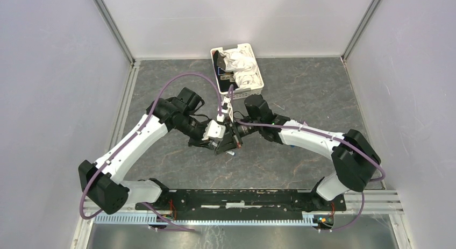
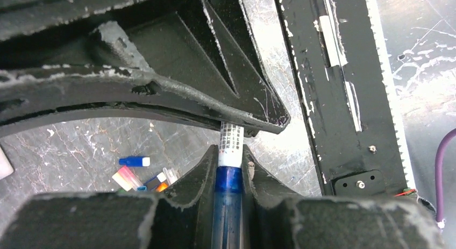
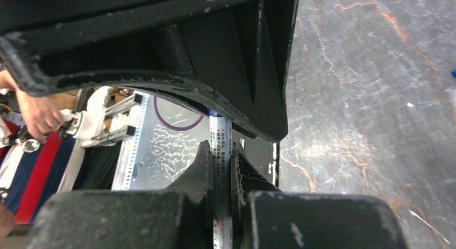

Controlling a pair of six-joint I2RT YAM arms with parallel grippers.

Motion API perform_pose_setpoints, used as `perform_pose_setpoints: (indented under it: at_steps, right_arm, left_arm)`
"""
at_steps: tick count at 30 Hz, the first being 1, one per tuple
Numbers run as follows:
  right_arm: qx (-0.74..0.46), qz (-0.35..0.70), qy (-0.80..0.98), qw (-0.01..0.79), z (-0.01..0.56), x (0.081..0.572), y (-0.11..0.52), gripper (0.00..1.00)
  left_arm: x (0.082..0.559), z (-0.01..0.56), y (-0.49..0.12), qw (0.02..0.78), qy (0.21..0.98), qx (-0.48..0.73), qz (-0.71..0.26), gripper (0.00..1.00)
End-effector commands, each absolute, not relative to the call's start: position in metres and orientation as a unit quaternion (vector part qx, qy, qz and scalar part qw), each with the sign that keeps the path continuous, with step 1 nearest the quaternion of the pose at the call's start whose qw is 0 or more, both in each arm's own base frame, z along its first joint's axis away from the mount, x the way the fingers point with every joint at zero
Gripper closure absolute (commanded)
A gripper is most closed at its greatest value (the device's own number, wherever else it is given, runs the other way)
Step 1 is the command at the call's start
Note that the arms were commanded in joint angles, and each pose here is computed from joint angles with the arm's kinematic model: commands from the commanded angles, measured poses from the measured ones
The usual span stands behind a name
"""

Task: Open the pen caps

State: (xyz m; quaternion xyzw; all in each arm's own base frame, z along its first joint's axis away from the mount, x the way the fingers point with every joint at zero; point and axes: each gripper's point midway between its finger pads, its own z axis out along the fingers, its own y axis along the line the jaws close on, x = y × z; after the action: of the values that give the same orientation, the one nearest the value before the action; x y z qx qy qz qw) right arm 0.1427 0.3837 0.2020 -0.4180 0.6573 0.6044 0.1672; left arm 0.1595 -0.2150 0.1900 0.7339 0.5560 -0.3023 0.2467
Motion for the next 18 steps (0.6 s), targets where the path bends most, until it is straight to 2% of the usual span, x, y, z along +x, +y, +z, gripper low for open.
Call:
perform_pose_setpoints:
  at_steps: [1, 2, 4, 5, 6, 7, 8, 13, 18]
  right_arm:
    - [-0.409, 0.648, 0.620, 0.170, 0.232, 0.140, 0.394, 1.00]
    - [-0.409, 0.647, 0.622, 0.165, 0.229, 0.139, 0.393, 1.00]
    - [-0.406, 0.645, 0.628, 0.159, 0.225, 0.139, 0.390, 1.00]
    - [-0.405, 0.643, 0.631, 0.155, 0.223, 0.140, 0.388, 1.00]
    - [-0.405, 0.640, 0.636, 0.149, 0.220, 0.139, 0.386, 1.00]
    - [-0.406, 0.637, 0.639, 0.147, 0.217, 0.140, 0.385, 1.00]
    - [-0.408, 0.632, 0.643, 0.142, 0.213, 0.139, 0.384, 1.00]
    - [-0.412, 0.621, 0.656, 0.122, 0.203, 0.138, 0.382, 1.00]
    - [-0.413, 0.620, 0.657, 0.115, 0.204, 0.138, 0.383, 1.00]
  left_arm:
    - [0.158, 0.201, -0.215, 0.265, 0.522, 0.760, -0.283, 0.86]
    - [0.159, 0.201, -0.214, 0.266, 0.524, 0.760, -0.276, 0.64]
    - [0.161, 0.203, -0.208, 0.267, 0.525, 0.765, -0.259, 0.53]
    - [0.162, 0.204, -0.206, 0.268, 0.524, 0.769, -0.250, 0.51]
    - [0.165, 0.204, -0.201, 0.265, 0.527, 0.773, -0.234, 0.44]
    - [0.167, 0.205, -0.197, 0.265, 0.528, 0.777, -0.221, 0.41]
    - [0.169, 0.208, -0.194, 0.266, 0.526, 0.780, -0.208, 0.33]
    - [0.180, 0.225, -0.186, 0.281, 0.521, 0.789, -0.162, 0.30]
    - [0.178, 0.225, -0.187, 0.268, 0.518, 0.796, -0.165, 0.34]
